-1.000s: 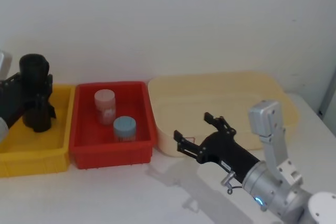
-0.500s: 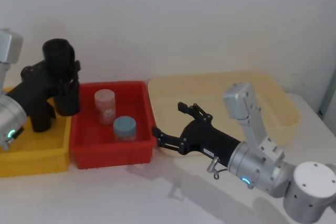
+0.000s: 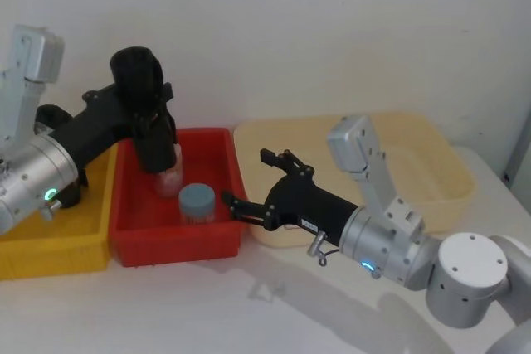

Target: Pick up the garbage bag with the one hand and transfer it to the other hand.

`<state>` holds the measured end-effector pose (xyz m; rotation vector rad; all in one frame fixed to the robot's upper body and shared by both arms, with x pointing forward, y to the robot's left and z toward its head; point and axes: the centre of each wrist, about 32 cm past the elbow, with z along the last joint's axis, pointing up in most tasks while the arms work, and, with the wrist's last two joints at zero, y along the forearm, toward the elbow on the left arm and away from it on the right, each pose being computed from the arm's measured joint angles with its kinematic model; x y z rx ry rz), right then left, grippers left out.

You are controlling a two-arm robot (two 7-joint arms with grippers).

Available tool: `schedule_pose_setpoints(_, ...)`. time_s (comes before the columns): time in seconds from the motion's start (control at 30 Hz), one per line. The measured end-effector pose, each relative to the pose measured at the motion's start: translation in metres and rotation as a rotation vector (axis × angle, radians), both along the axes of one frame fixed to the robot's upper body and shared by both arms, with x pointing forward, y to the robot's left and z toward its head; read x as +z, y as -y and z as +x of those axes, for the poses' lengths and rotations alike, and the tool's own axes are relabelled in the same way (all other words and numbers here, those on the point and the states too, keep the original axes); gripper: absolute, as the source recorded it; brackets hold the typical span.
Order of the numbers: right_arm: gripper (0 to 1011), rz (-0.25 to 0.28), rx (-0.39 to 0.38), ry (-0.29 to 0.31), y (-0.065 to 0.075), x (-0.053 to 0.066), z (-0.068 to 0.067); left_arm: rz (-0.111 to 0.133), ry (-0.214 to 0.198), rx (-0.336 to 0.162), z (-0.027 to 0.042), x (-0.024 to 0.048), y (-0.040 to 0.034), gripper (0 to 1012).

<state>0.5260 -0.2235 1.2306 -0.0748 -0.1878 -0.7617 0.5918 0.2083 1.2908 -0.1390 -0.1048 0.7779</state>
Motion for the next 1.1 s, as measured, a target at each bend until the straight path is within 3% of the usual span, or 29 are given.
schedule_pose_setpoints(0.3, 1000, -0.012, -0.027, 0.005, -0.007, -0.005, 0.011, -0.016, -0.016, -0.078, 0.0146, 0.0005, 0.0111, 387)
schedule_pose_setpoints(0.63, 1000, -0.016, -0.062, 0.004, -0.015, -0.011, 0.022, -0.032, -0.039, -0.143, 0.0289, -0.0038, 0.0217, 387)
schedule_pose_setpoints(1.1, 1000, 0.004, -0.066, -0.004, -0.033, -0.014, 0.034, -0.042, -0.071, -0.195, 0.0442, -0.0094, 0.0356, 387)
